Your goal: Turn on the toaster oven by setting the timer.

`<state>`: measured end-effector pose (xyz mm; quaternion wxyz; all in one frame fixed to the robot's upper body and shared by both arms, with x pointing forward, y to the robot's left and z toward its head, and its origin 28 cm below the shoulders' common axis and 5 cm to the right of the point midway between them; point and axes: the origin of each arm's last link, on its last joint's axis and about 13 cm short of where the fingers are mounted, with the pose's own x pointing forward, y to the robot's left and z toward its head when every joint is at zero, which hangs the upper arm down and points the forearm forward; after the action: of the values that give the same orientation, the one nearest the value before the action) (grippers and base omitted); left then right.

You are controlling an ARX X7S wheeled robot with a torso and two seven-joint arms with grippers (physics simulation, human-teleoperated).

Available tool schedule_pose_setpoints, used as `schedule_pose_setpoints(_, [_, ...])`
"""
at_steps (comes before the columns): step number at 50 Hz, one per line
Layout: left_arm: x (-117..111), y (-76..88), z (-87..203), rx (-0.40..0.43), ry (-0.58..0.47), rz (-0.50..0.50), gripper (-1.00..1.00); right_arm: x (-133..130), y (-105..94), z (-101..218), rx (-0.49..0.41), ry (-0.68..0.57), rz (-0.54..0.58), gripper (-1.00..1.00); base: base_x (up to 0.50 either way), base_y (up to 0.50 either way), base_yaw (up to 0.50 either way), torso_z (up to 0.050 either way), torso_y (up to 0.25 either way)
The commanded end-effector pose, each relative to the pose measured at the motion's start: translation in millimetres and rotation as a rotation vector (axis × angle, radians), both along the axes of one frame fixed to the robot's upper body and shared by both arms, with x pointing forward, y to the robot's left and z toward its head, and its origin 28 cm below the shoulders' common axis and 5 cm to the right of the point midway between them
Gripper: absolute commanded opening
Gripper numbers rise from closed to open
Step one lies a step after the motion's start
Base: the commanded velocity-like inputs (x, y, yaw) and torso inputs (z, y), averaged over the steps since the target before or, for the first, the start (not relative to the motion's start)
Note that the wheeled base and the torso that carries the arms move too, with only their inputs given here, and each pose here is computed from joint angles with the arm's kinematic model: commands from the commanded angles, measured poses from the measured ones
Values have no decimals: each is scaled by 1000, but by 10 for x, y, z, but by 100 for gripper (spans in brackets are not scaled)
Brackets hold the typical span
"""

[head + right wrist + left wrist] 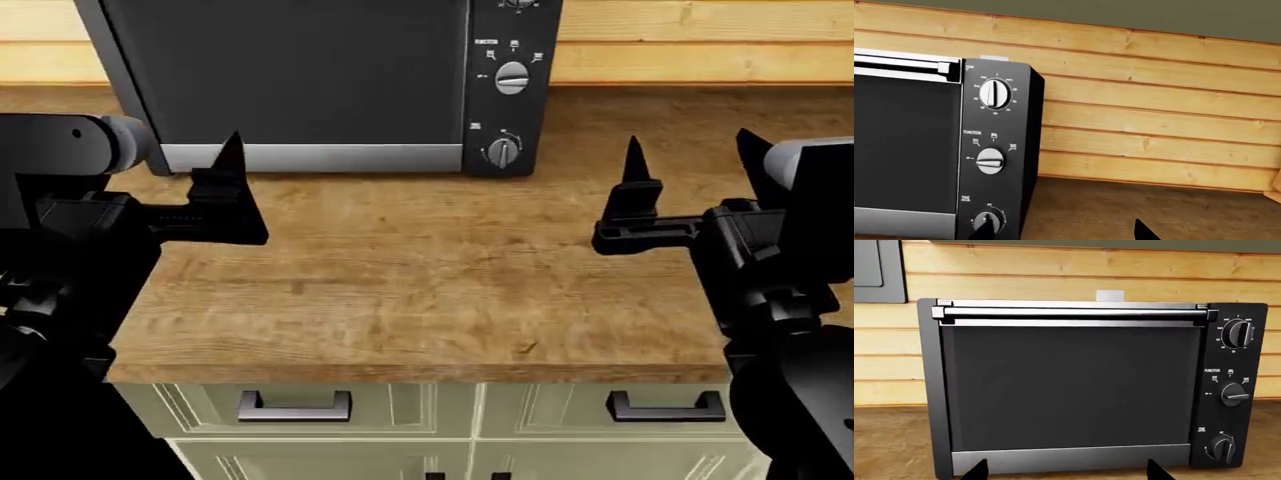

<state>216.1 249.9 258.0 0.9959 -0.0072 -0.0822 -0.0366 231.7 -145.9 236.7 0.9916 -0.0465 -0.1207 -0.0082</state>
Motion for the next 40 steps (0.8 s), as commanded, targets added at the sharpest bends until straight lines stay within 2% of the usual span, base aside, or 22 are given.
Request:
schedule_pose_setpoints(1, [-3, 1, 1, -2, -1, -1, 100, 5, 3, 1, -1, -4, 2, 100, 500, 0, 0, 0, 0])
schedule_pose_setpoints(12, [1, 2, -2, -4, 0, -1, 100, -12, 10, -20, -10, 3, -6, 100, 500, 0, 0, 0, 1])
schedule_pose_setpoints(27, [-4, 1, 13, -6, -1, 3, 100, -15, 5, 25, -19, 4, -24, 100, 0, 0, 0, 0, 1])
schedule_pose_setpoints(31, [-65, 39, 120, -7, -16, 21, 100, -68, 14, 102, -44, 44, -35, 100, 0, 0, 0, 0, 0])
schedule_pose_setpoints(35, [-195, 151, 177, 37, -24, 56, 100, -110, 33, 157, -29, 151, -4, 100, 0, 0, 0, 0, 0])
schedule_pose_setpoints(40, [-292, 239, 207, 62, -21, 86, 100, -206, 89, 211, -26, 208, 12, 100, 0, 0, 0, 0, 0])
